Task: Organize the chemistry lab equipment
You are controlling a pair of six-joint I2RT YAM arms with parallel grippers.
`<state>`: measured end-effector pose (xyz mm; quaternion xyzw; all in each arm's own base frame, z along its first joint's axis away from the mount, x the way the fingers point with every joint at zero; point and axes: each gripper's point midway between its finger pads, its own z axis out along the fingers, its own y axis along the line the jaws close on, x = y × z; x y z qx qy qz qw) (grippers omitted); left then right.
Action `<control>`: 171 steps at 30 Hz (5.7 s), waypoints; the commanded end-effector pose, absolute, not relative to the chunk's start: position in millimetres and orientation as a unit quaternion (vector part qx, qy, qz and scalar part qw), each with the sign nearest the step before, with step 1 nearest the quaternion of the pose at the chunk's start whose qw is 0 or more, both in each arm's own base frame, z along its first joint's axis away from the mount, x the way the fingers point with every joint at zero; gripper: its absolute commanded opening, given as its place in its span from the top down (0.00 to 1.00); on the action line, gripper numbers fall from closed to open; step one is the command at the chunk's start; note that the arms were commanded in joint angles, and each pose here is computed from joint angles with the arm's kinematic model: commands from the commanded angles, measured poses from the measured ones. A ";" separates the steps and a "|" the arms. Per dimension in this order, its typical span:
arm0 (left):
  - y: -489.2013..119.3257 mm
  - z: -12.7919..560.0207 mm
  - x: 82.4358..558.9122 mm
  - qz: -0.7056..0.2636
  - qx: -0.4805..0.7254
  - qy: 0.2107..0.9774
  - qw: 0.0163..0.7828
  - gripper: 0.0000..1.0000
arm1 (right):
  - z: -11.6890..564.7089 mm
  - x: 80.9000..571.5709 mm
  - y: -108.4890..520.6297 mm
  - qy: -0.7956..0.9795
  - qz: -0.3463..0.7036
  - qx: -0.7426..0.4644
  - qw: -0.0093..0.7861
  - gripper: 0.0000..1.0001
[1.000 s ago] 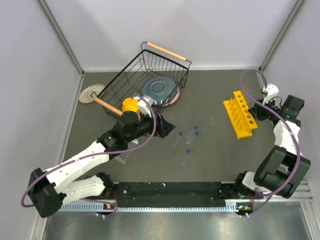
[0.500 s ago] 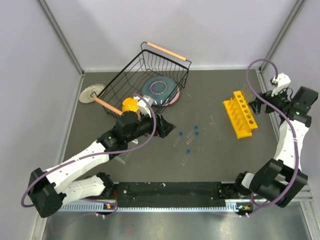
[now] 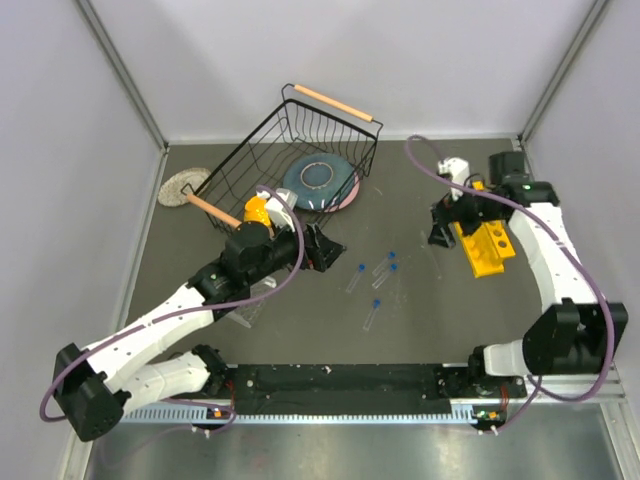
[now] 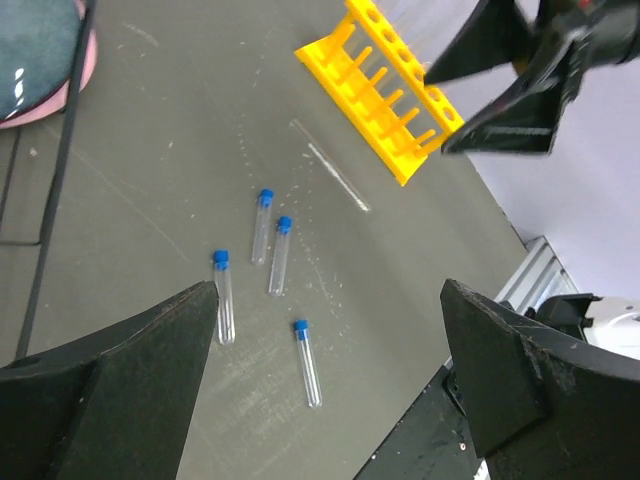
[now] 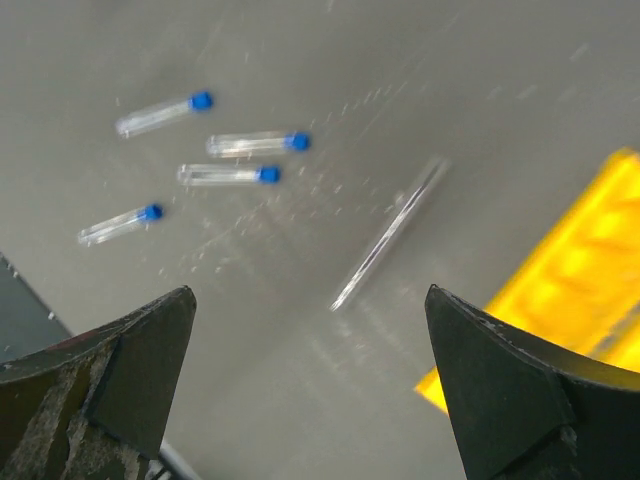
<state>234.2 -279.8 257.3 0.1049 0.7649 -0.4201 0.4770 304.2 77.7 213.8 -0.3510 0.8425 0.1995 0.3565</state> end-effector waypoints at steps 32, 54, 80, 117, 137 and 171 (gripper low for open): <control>-307.9 225.3 226.8 -0.491 0.047 0.799 0.345 0.11 | 27.9 329.7 75.8 0.963 0.125 -0.192 0.140 0.80; -449.4 189.2 258.9 -0.530 0.051 0.806 0.259 0.18 | 168.9 312.9 150.9 0.869 0.458 -0.050 0.180 0.81; -463.8 143.8 267.6 -0.467 0.069 0.845 0.253 0.91 | 172.7 298.6 156.4 0.864 0.450 -0.082 0.210 0.72; -427.7 156.4 197.1 -0.493 0.314 0.761 0.281 0.93 | 212.7 271.0 163.2 0.853 0.483 -0.175 0.086 0.71; -377.2 222.7 216.3 -0.484 0.224 0.750 0.392 0.11 | 257.3 278.8 94.5 0.876 0.360 -0.198 0.255 0.85; -284.8 221.7 223.6 -0.394 0.168 0.779 0.458 0.09 | 255.1 323.9 -118.3 0.910 0.042 -0.043 0.411 0.83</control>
